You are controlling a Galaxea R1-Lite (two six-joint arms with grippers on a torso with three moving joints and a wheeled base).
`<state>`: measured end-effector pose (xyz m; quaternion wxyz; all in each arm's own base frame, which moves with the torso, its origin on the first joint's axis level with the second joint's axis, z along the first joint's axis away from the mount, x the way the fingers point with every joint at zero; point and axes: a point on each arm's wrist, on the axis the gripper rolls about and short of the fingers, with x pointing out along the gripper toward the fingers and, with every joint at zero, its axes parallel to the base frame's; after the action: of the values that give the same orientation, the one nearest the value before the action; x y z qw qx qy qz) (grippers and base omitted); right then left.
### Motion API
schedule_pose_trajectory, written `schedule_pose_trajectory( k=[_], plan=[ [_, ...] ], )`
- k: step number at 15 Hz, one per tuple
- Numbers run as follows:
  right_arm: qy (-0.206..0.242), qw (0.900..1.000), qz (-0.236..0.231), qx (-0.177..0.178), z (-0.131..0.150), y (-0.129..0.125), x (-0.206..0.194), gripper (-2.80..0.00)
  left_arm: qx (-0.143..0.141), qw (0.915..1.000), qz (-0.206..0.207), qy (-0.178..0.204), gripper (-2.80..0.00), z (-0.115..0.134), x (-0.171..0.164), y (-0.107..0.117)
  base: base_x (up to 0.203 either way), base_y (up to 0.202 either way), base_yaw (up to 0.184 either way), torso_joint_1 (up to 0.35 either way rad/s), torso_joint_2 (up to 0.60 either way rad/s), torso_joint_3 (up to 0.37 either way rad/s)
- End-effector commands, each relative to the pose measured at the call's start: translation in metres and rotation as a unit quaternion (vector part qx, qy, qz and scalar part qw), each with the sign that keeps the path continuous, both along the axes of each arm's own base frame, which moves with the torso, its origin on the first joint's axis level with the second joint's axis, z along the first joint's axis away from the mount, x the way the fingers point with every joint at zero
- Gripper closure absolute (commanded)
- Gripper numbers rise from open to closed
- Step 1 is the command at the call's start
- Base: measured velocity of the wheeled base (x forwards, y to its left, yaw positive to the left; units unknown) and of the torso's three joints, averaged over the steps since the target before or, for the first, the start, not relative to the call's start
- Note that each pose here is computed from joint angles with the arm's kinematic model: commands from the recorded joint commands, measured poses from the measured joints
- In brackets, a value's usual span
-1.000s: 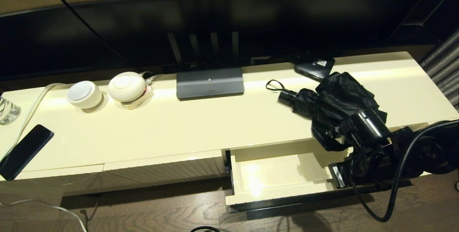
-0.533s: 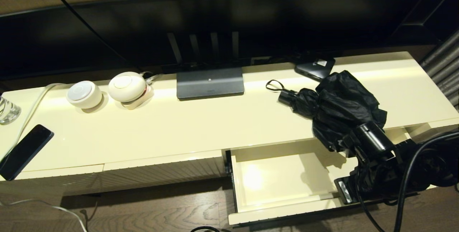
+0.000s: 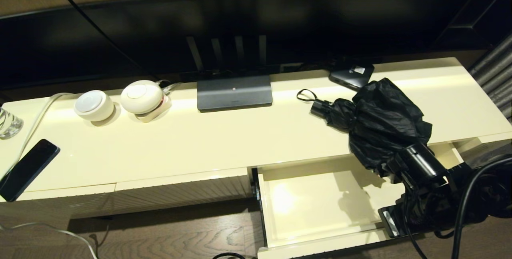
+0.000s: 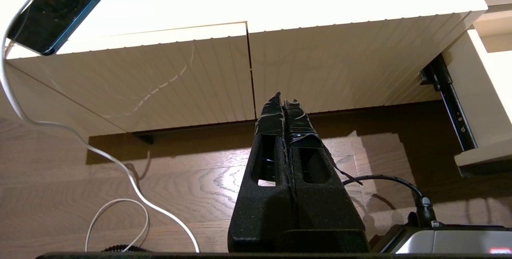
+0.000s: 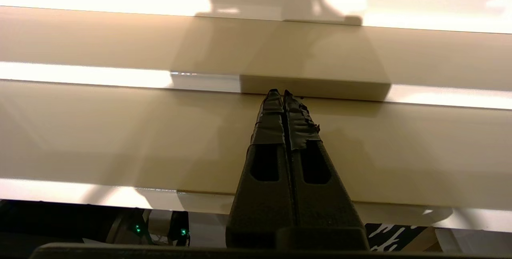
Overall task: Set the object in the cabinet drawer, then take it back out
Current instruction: Open the drawer
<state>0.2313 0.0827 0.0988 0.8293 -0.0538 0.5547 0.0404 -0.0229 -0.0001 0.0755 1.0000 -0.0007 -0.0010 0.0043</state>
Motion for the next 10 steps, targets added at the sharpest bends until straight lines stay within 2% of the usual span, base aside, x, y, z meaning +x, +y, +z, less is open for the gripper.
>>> schedule_pose_trajectory(
  k=[1, 5, 9, 10],
  plan=[
    [0.008, 1.0, 0.005, -0.003, -0.002, 0.0, -0.007, 0.0, 0.0, 1.0, 0.0, 0.002, 0.0, -0.001, 0.0, 0.0, 0.0, 0.0, 0.0, 0.0, 0.0, 0.0],
    [0.005, 1.0, 0.005, -0.002, -0.003, 0.0, -0.006, 0.0, 0.0, 1.0, 0.0, 0.002, 0.0, -0.001, 0.0, 0.0, 0.0, 0.0, 0.0, 0.0, 0.0, 0.0],
    [-0.053, 0.998, -0.012, 0.023, 0.005, 0.004, 0.005, 0.0, 0.0, 1.0, 0.0, 0.002, 0.0, -0.001, 0.0, 0.0, 0.0, 0.0, 0.0, 0.0, 0.0, 0.0],
    [-0.047, 0.999, -0.012, 0.022, 0.004, 0.004, 0.004, 0.0, 0.0, 1.0, 0.0, 0.002, 0.0, -0.001, 0.0, 0.0, 0.0, 0.0, 0.0, 0.0, 0.0, 0.0]
  ],
)
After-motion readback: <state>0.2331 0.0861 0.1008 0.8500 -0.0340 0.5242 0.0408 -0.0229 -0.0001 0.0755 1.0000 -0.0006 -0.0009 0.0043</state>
